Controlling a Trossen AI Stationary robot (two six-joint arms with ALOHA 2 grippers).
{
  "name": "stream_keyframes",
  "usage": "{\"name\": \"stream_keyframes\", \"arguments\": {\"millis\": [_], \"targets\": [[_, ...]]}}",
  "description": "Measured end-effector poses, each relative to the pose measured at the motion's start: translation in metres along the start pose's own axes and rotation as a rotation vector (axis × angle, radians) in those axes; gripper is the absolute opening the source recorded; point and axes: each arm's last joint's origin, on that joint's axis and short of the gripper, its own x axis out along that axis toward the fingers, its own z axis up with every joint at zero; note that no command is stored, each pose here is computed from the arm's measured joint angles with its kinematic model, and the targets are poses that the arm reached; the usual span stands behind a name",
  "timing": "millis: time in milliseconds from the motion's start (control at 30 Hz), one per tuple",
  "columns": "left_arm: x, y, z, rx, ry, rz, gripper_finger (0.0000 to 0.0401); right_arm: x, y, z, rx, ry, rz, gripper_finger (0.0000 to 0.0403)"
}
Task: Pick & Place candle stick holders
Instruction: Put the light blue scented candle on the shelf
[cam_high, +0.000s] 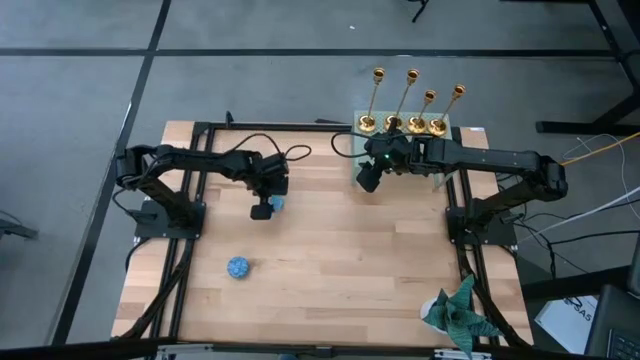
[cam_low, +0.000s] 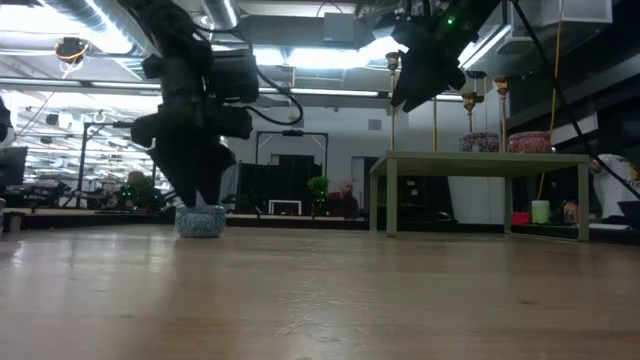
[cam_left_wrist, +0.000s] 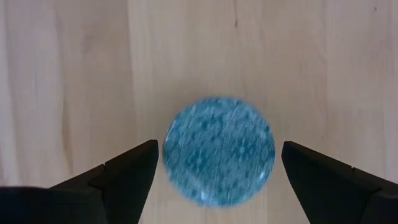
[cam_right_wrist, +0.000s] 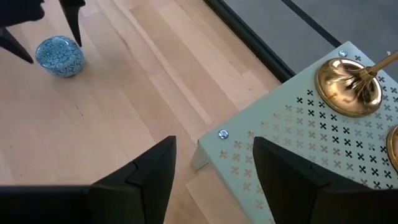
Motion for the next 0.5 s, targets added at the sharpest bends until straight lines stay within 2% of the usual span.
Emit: {"name": "stream_keyframes", "arguments": {"millis": [133,233,433,500], "targets": [[0.0073,-0.0037,-0.0021,0.017,-0.023,0.016,0.0341,0.0000,0.0000,0.0001,0.000,-0.001,0.000,0.0218],[0.0081,-0.0027,-0.0017,0.003,-0.017,0.078,0.0335,0.0000,0.0000,0.0001,0.001,-0.001,0.000,0.0218],[0.0086,-0.0020,-0.0031,0.044,0.009,0.100,0.0284,0.0000,0.0001,0.0002,0.001,-0.002,0.000,0.0218],[0.0092,-0.0017,-0.0031,0.047,0.019,0.107,0.0281,0.0000,0.0001,0.0002,0.005,-0.002,0.000,0.0218]]}}
